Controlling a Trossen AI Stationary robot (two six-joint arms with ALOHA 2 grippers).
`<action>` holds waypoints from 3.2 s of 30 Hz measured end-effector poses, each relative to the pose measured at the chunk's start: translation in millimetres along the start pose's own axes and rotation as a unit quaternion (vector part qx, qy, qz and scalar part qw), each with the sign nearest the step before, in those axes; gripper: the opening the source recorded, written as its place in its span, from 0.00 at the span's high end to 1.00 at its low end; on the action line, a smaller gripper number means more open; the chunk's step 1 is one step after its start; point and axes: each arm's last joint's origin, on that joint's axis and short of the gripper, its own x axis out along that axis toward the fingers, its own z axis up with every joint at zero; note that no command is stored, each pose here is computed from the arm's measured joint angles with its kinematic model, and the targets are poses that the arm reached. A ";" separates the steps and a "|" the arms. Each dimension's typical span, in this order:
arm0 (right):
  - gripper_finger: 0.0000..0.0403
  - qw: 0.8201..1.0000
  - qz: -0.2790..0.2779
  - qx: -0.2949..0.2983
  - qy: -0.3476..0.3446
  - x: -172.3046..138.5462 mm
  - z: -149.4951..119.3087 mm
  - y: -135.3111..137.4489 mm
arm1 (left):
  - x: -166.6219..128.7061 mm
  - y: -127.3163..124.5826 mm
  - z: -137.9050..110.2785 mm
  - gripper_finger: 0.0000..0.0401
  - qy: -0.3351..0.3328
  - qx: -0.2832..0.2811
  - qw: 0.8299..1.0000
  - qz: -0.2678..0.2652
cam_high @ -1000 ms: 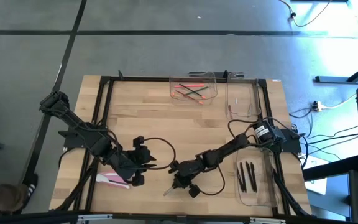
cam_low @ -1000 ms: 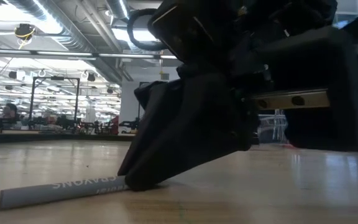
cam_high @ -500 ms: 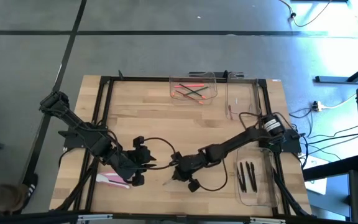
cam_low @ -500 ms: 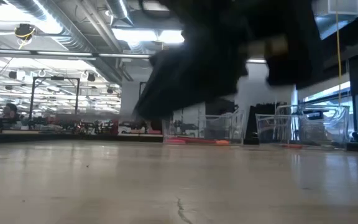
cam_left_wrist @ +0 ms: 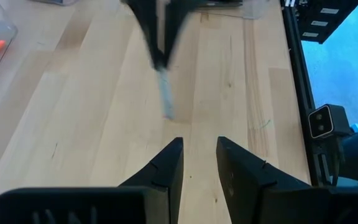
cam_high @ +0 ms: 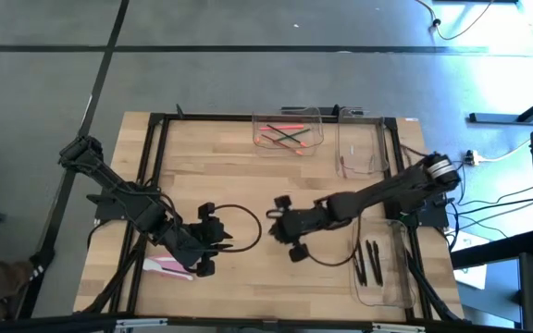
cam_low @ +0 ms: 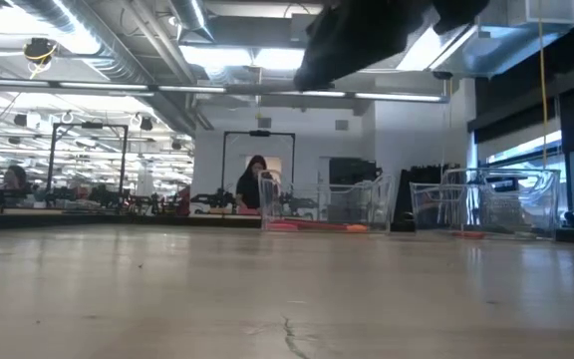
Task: Sort crayons/erasers/pens/pencils in bins
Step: Put the gray crayon into the top right transparent bin
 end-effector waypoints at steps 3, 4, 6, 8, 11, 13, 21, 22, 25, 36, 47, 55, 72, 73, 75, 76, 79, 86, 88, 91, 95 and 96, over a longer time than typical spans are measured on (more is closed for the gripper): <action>0.90 0.999 -0.034 0.016 0.022 -18.7 -1.6 -10.1 | 0.0 0.0 0.1 0.78 0.000 0.000 1.000 0.000; 0.90 0.998 -0.044 0.023 0.031 -24.5 -3.0 -13.2 | 0.0 -0.1 0.1 0.78 -0.001 0.000 1.000 0.000; 0.90 0.997 -0.062 0.034 0.043 -36.4 -4.6 -18.9 | 0.0 -0.1 0.1 0.78 0.000 0.000 1.000 0.000; 0.90 0.994 -0.079 0.041 0.058 -48.8 -7.3 -24.1 | 0.0 -0.1 0.1 0.78 0.000 0.000 1.000 0.000; 0.90 0.992 -0.092 0.056 0.074 -67.2 -11.0 -31.0 | 0.0 -0.1 0.1 0.78 -0.001 0.000 1.000 0.000; 0.90 0.990 -0.096 0.067 0.075 -78.8 -12.2 -34.6 | 0.0 -0.1 0.1 0.78 -0.001 0.000 1.000 0.000; 0.90 0.973 -0.182 0.099 0.106 -120.7 -23.7 -44.1 | 0.1 0.7 1.3 0.78 -0.013 -0.002 1.000 0.014; 0.90 0.969 -0.194 0.104 0.111 -126.3 -25.9 -45.4 | 0.1 1.1 1.6 0.78 -0.018 -0.002 1.000 0.020; 0.90 0.956 -0.237 0.124 0.117 -142.3 -31.5 -48.9 | 0.0 2.1 2.3 0.78 -0.030 -0.001 0.999 0.037; 0.90 0.896 -0.366 0.217 0.130 -190.0 -56.1 -62.7 | 2.9 14.7 10.4 0.78 -0.092 -0.012 0.986 0.140; 0.90 0.794 -0.458 0.359 0.178 -200.2 -91.6 -82.0 | 9.7 28.4 17.8 0.78 -0.093 -0.030 0.982 0.164; 0.90 0.725 -0.472 0.440 0.243 -180.1 -135.9 -96.6 | 9.9 27.5 17.3 0.78 -0.085 -0.031 0.984 0.152; 0.90 0.695 -0.431 0.513 0.260 -130.6 -209.8 -106.4 | 10.0 27.5 17.3 0.78 -0.084 -0.030 0.984 0.152; 0.90 0.693 -0.431 0.515 0.260 -129.0 -213.2 -106.2 | 10.0 27.5 17.2 0.78 -0.084 -0.030 0.984 0.152; 0.90 0.688 -0.434 0.518 0.264 -127.3 -219.7 -105.5 | 10.0 27.6 17.1 0.78 -0.083 -0.030 0.984 0.152; 0.90 0.687 -0.436 0.517 0.264 -126.8 -221.5 -106.1 | 10.0 27.6 17.0 0.78 -0.083 -0.030 0.984 0.152; 0.90 0.683 -0.439 0.520 0.265 -126.0 -225.8 -106.5 | 10.0 27.7 17.0 0.78 -0.083 -0.029 0.984 0.152; 0.90 0.677 -0.442 0.531 0.254 -125.7 -226.1 -109.0 | 10.0 27.7 17.0 0.78 -0.083 -0.029 0.984 0.152; 0.90 0.678 -0.441 0.531 0.253 -125.6 -226.1 -109.0 | 10.0 27.7 17.0 0.78 -0.083 -0.029 0.984 0.152; 0.90 0.679 -0.440 0.529 0.254 -125.6 -226.0 -109.1 | 10.0 27.7 17.0 0.78 -0.083 -0.029 0.984 0.152; 0.88 0.684 -0.441 0.523 0.253 -125.1 -225.5 -109.8 | 10.0 27.7 17.0 0.78 -0.083 -0.029 0.984 0.152; 0.87 0.684 -0.443 0.522 0.252 -125.1 -225.4 -110.0 | 10.0 27.7 17.0 0.78 -0.083 -0.029 0.984 0.152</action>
